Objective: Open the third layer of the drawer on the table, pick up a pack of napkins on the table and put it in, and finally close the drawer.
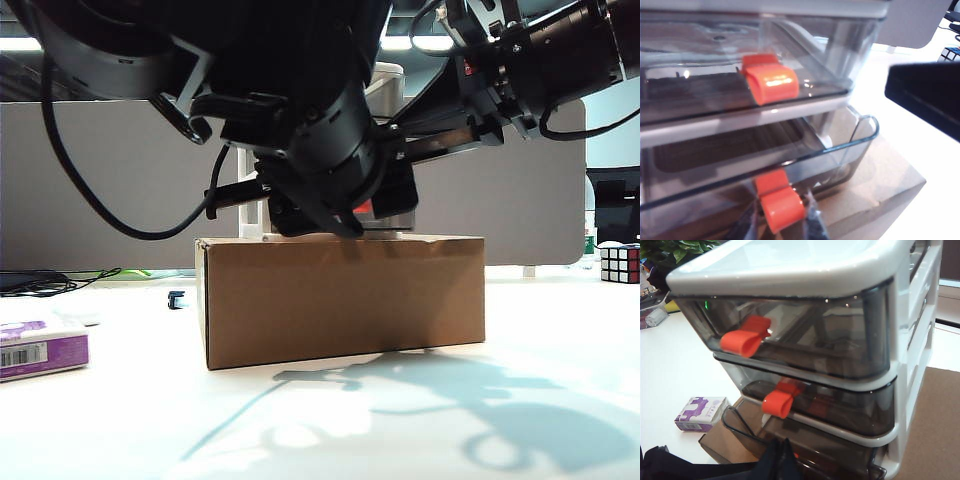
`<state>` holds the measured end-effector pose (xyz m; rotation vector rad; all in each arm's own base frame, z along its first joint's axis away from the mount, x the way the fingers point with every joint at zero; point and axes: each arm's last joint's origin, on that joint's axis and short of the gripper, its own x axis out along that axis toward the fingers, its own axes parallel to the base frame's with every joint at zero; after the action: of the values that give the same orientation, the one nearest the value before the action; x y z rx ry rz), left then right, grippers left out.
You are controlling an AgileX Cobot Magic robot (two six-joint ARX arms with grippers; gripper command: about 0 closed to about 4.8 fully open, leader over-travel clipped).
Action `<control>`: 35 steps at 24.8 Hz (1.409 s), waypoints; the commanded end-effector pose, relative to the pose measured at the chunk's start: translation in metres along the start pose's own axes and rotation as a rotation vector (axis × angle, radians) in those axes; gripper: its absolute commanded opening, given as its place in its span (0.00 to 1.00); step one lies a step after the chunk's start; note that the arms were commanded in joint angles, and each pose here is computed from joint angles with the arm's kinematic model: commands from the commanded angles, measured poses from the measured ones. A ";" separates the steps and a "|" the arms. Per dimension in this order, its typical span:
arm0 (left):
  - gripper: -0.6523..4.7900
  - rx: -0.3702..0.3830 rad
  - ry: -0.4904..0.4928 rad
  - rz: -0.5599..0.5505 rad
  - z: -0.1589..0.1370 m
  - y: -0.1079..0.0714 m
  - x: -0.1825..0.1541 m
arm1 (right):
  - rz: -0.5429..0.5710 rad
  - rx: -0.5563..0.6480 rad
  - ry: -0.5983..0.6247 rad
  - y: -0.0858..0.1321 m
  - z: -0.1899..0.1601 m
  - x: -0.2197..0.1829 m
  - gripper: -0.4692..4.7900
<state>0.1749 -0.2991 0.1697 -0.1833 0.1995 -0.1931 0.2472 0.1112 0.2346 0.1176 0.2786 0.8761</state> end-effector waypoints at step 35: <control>0.11 -0.012 0.089 -0.113 -0.020 -0.026 -0.039 | 0.004 -0.012 -0.015 0.000 0.003 0.000 0.08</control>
<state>0.1315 -0.3180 0.1635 -0.2031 0.2625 -0.2988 0.2472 0.1111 0.2345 0.1177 0.2794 0.8760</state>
